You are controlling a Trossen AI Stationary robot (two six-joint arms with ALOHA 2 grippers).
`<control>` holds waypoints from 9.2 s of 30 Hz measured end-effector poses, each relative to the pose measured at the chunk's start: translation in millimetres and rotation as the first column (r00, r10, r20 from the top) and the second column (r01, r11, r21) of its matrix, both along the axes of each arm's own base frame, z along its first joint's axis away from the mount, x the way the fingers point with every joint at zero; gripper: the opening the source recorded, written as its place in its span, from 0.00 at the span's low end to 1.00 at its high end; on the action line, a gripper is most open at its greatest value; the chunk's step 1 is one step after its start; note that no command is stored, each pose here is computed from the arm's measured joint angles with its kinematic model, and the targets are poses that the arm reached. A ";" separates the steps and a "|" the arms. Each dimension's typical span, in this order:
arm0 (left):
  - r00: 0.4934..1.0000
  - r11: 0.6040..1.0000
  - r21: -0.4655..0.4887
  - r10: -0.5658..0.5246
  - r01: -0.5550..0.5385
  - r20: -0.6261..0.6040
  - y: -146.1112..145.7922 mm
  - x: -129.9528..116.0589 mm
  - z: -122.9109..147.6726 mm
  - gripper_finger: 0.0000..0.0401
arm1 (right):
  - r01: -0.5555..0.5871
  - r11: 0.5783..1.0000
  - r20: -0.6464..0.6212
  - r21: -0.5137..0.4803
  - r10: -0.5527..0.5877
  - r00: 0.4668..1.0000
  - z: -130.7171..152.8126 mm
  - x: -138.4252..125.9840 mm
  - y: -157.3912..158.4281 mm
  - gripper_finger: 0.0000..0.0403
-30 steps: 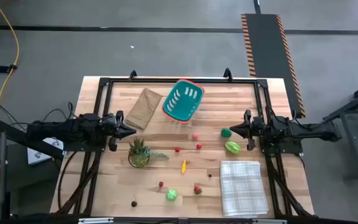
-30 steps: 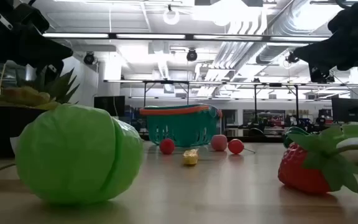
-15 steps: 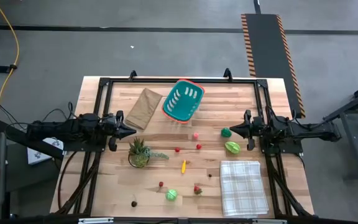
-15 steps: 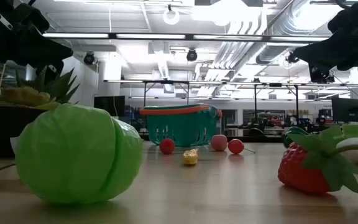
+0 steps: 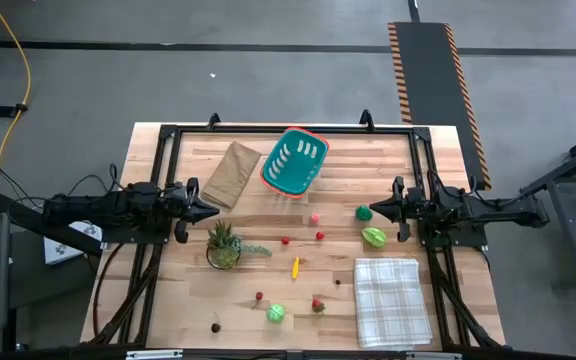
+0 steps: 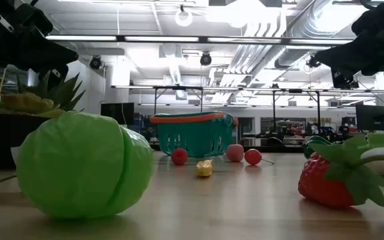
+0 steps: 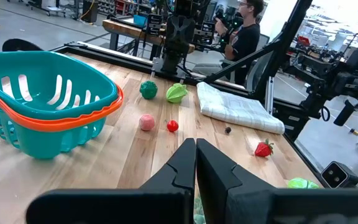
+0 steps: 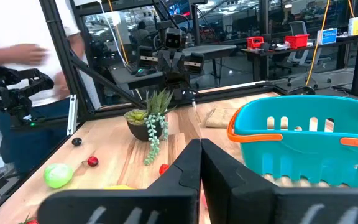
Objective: Pick and placing Produce into tupperware
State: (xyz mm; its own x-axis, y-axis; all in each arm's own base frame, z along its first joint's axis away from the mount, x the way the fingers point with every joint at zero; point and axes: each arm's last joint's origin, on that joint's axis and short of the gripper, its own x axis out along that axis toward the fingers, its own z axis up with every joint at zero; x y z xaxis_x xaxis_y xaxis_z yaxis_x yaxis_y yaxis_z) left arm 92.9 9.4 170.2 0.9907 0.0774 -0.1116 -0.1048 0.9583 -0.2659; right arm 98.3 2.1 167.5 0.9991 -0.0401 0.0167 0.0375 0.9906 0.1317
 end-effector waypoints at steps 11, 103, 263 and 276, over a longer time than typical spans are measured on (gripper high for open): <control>1.000 1.000 0.000 0.000 0.000 0.000 0.0 0.0 0.0 0.01 | 0.000 1.000 0.000 0.000 0.000 1.000 -0.1 0.0 0.0 0.00; 0.956 0.595 -0.789 0.292 -0.152 0.036 5.1 -0.7 1.6 0.01 | 0.476 0.763 -0.533 0.437 -0.207 0.820 197.5 32.0 -5.5 0.01; 0.993 0.632 -0.773 0.114 -0.058 0.019 0.0 0.0 0.0 0.01 | 0.554 0.805 -0.971 0.213 0.235 0.031 -28.5 108.6 10.5 0.54; 0.993 0.632 -0.773 0.114 -0.057 0.019 -0.1 0.0 0.0 0.01 | 0.454 0.846 -0.959 0.280 0.266 0.096 19.0 137.5 14.0 0.54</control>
State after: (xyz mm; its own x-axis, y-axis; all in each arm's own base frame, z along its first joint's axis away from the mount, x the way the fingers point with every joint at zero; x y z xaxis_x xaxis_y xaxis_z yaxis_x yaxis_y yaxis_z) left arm 92.9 9.4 170.2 0.9908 0.0761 -0.1117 -0.1326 0.3897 -0.9113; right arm 235.9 16.0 186.4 0.0929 0.2240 -0.9701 0.5697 0.7872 0.2363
